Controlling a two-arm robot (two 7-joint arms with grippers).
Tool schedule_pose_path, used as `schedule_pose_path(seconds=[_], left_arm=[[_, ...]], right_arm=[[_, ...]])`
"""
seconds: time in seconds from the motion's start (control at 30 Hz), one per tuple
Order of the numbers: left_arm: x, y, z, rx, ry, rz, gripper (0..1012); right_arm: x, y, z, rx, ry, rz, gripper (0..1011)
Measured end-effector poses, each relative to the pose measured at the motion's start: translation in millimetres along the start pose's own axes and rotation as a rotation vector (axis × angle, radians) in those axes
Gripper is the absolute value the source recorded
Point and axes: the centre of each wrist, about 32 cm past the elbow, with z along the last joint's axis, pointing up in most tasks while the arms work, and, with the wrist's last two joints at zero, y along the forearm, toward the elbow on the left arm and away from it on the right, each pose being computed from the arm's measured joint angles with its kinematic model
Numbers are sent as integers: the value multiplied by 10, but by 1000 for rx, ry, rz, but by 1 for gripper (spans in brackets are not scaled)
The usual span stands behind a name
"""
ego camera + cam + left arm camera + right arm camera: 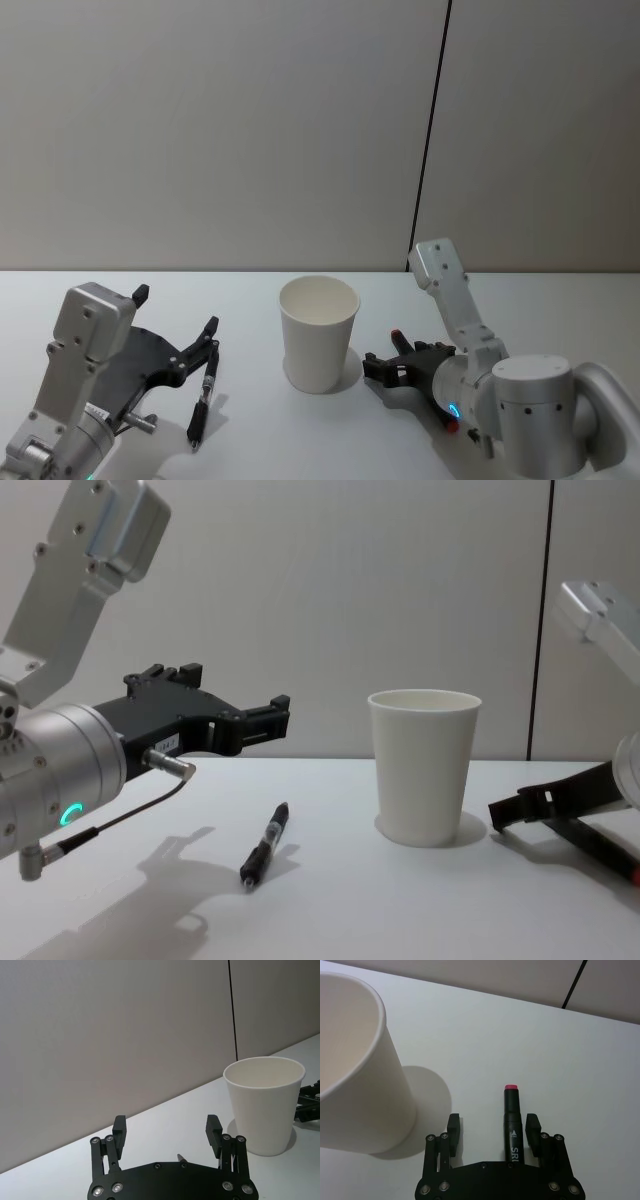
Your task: Place the pen into the pen holder.
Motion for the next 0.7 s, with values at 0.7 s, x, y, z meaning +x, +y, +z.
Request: schedule_pose_path(seconds=[0.7], left_arm=[[0,0,0,0,0,0,999]], right_arm=[[0,14,-10,-3,4,-3,674]])
